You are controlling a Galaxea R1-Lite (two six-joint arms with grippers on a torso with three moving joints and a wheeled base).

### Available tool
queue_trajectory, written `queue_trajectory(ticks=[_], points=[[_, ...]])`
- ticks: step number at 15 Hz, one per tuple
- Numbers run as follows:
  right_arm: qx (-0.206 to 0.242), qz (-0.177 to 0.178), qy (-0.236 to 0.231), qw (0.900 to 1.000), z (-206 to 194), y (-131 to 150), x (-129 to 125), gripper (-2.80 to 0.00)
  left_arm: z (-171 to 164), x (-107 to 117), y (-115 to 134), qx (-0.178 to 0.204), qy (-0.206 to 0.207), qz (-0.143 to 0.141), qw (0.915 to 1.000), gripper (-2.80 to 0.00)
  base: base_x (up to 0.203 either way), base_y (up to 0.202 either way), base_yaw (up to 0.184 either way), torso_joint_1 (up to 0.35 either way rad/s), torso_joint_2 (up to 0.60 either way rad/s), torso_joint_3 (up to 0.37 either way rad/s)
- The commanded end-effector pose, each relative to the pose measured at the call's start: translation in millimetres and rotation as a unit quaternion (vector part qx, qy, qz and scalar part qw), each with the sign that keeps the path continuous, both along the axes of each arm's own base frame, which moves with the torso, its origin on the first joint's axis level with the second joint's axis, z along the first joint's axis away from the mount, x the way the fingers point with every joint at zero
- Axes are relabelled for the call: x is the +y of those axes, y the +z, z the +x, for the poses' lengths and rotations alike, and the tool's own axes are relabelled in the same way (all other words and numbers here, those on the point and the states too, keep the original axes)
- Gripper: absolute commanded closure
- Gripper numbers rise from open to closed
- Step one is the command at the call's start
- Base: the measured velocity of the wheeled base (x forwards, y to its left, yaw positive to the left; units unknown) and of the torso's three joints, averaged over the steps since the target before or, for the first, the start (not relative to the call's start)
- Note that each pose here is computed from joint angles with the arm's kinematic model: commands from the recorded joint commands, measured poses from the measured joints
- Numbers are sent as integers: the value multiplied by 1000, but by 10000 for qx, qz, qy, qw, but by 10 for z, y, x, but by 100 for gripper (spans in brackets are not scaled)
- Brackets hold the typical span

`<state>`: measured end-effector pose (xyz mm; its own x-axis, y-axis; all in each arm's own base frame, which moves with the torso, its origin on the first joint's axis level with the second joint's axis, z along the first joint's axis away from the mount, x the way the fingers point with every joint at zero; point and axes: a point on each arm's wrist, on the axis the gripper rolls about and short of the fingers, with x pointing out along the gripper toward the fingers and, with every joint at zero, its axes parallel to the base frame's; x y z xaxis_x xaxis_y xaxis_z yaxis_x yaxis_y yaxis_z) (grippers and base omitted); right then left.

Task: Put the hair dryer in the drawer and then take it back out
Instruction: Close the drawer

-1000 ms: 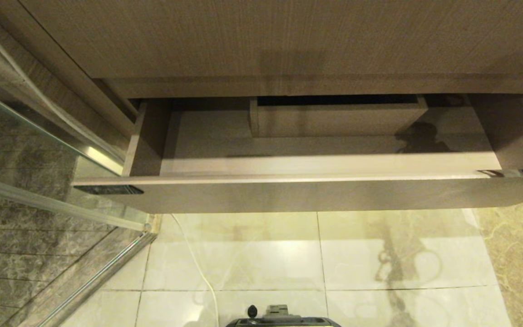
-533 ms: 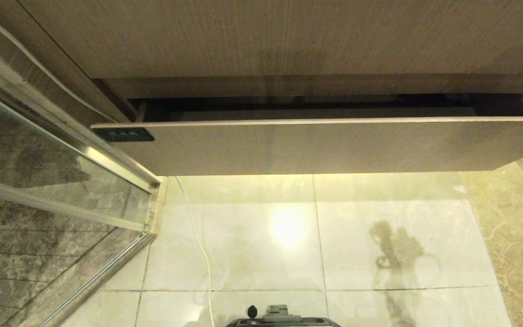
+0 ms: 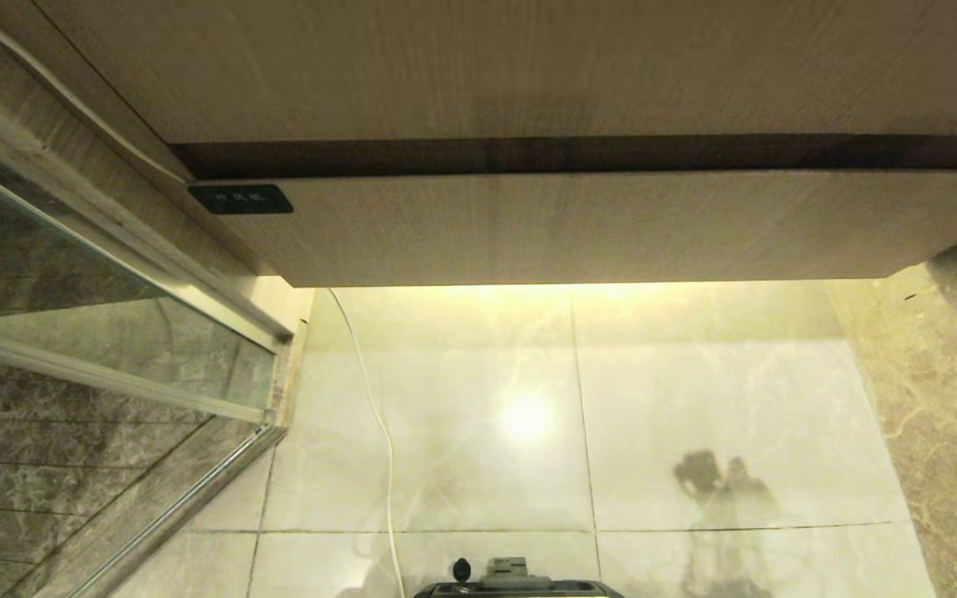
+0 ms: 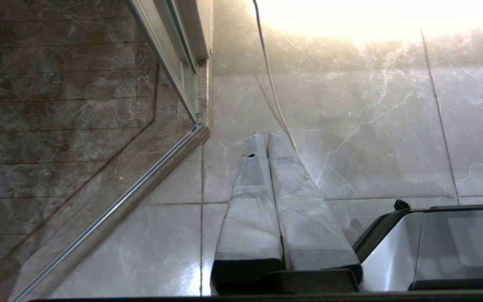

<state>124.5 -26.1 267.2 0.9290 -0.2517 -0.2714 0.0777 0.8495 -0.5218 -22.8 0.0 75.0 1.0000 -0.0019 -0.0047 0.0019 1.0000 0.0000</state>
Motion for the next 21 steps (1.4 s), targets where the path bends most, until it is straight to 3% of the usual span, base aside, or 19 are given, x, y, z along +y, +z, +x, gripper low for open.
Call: queue_trajectory(ticks=[1,8,12,17,21], points=[[-148,-45,32,9999,-157,-16,39,0,1,0,-4,7,1,0,10000,0,0,0,0,0,0,0],[-183,-24,322,9993,-445,-228,144,0,1,0,-4,7,-5,0,10000,0,0,0,0,0,0,0],[393,55,537,9978,-454,-417,179,0,1,0,-4,7,1,0,10000,0,0,0,0,0,0,0],[1049,157,598,9926,58,-496,146,0,1,0,-4,7,-6,0,10000,0,0,0,0,0,0,0],[1088,160,604,9921,669,-530,100,0,1,0,-4,7,1,0,10000,0,0,0,0,0,0,0]])
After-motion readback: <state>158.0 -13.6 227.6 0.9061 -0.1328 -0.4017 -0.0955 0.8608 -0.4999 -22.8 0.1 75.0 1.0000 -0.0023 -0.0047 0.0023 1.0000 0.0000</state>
